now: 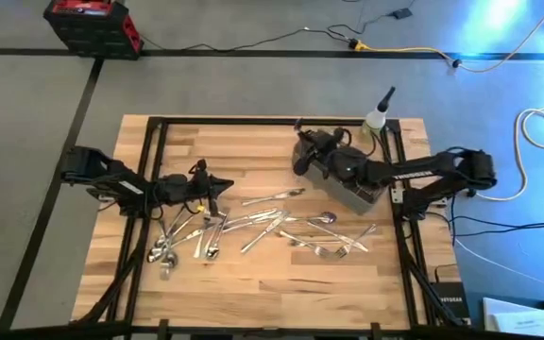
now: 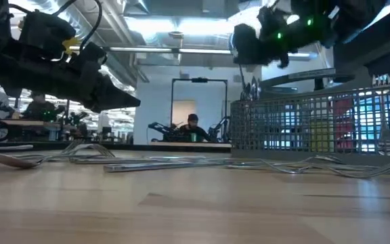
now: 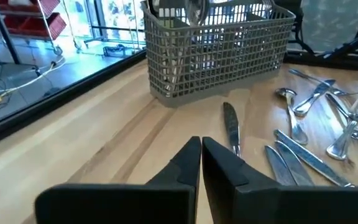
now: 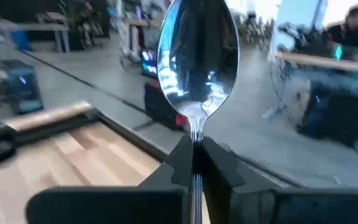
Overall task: Sort silverware
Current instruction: Put the silver spoon into the gray silverware organizer
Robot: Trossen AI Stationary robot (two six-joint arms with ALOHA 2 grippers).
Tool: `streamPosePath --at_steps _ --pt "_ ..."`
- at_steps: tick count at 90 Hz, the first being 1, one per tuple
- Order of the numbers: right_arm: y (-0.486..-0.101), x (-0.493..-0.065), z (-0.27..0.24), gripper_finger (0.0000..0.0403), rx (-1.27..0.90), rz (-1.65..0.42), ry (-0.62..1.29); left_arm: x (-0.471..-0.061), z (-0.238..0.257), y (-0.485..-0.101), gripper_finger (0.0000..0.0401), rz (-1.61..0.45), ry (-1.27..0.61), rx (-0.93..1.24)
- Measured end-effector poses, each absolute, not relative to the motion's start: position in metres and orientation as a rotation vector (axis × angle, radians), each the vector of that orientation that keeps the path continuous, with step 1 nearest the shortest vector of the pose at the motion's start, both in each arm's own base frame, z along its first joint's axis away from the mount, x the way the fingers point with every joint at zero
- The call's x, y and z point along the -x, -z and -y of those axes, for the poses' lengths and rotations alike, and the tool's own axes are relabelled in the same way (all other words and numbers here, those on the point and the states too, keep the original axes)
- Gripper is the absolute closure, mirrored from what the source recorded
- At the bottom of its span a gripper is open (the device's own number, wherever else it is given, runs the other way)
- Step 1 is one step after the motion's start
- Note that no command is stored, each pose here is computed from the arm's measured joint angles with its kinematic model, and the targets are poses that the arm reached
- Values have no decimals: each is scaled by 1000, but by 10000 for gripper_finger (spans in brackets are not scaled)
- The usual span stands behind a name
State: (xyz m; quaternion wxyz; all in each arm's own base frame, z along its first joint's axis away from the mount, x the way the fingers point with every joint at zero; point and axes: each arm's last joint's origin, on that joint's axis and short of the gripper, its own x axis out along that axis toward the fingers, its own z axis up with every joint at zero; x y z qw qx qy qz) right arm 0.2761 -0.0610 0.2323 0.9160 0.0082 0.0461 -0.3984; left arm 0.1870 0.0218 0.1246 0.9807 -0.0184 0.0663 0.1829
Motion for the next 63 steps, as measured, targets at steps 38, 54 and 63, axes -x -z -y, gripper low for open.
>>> streamPosePath --at_steps 38,54,63 --pt "-222 -270 63 384 -40 -114 935 -187 -22 -124 401 -140 -371 38" --pt "-222 -268 65 323 -55 -95 1011 -187 -22 -122 401 -154 -372 44" --pt "-223 -268 65 285 -59 -85 1036 -187 -22 -122 401 -160 -372 44"
